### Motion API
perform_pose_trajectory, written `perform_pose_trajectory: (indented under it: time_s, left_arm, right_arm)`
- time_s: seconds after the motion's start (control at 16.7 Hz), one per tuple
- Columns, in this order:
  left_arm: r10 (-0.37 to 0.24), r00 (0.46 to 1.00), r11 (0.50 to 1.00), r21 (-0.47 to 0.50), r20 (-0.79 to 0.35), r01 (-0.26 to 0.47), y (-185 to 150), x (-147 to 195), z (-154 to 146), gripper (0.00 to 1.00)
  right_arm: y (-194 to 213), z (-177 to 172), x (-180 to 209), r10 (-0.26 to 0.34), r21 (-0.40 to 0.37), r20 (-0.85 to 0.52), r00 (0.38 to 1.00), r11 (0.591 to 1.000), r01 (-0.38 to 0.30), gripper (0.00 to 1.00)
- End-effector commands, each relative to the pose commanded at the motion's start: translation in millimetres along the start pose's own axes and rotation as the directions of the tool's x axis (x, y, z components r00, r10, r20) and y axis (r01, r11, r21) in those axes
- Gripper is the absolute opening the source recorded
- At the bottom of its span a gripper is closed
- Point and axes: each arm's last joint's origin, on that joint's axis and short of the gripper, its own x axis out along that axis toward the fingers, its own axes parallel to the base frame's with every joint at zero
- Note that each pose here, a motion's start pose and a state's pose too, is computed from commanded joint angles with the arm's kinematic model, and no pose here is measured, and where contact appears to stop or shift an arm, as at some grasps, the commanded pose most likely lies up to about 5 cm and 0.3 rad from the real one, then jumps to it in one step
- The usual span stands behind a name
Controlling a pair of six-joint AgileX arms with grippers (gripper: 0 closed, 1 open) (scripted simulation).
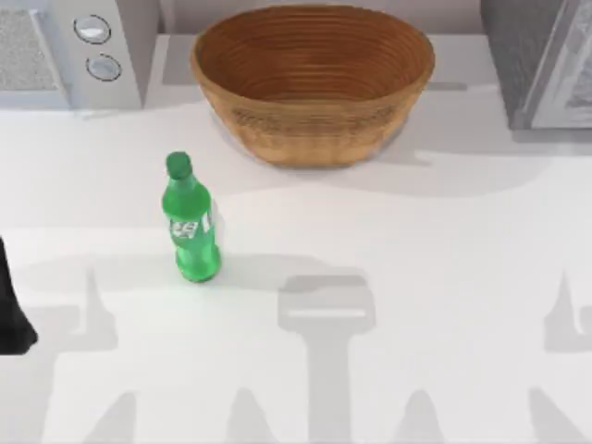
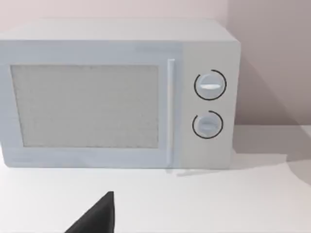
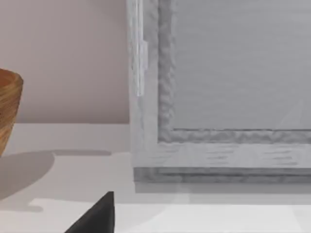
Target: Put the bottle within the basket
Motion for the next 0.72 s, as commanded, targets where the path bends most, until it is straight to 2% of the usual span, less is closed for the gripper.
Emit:
perform_pose_trajectory:
  time_s: [0.18, 0.3, 0.48, 0.72]
  left_arm:
    - [-0.007, 1.0, 1.0, 0.0, 0.003, 0.007, 0, 0, 1, 1.0]
    - [-0.037, 0.999, 0.999, 0.0, 0.014, 0.037, -2, 3, 6, 1.0]
    - [-0.11, 0.994, 0.994, 0.005, 0.026, 0.11, -4, 13, 16, 1.0]
    - [-0.238, 0.971, 0.971, 0.016, -0.001, 0.238, -9, 39, 18, 1.0]
  right_arm:
    - [0, 0, 0, 0.0, 0.0, 0.0, 1.0, 1.0, 0.0, 1.0]
    - [0, 0, 0, 0.0, 0.0, 0.0, 1.0, 1.0, 0.0, 1.0]
    - [0, 0, 0, 0.0, 0.0, 0.0, 1.0, 1.0, 0.0, 1.0]
    - [0, 0, 0, 0.0, 0.0, 0.0, 1.0, 1.0, 0.0, 1.0]
